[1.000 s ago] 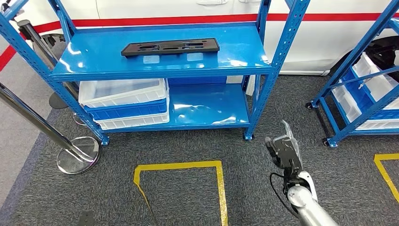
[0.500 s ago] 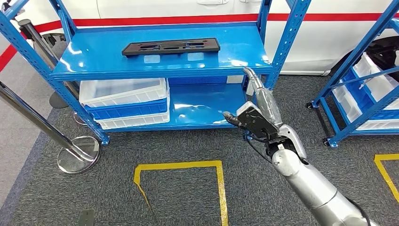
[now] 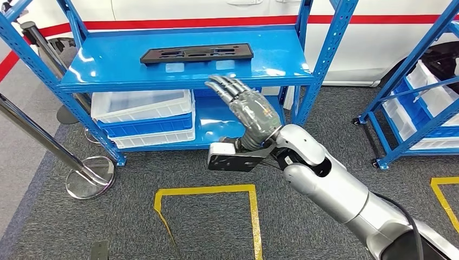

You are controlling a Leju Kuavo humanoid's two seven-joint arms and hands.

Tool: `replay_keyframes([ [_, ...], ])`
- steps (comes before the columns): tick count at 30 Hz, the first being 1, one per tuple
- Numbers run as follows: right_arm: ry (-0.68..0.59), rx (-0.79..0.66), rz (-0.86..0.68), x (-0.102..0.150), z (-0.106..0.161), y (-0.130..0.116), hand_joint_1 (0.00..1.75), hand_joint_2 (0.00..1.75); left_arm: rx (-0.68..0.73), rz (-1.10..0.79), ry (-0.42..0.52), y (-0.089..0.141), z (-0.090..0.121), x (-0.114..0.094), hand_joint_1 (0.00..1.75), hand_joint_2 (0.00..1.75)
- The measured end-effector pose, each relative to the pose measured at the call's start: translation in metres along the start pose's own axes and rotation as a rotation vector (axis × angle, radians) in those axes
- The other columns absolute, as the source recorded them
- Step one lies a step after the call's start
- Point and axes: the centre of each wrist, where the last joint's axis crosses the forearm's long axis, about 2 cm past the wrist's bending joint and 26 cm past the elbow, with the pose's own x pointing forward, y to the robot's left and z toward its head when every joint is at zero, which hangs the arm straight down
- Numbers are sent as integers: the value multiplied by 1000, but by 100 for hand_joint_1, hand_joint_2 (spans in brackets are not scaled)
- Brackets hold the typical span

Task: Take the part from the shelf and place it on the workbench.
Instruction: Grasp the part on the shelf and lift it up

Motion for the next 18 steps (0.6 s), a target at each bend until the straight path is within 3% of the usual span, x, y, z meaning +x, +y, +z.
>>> replay_keyframes([
  [11,-213,256,308,51,-28,26,0,175,-40,15,-28,-10,6,0,0,0],
  [18,-242,446,467,59,-33,59,0,175,-71,14,-41,-18,10,0,0,0],
])
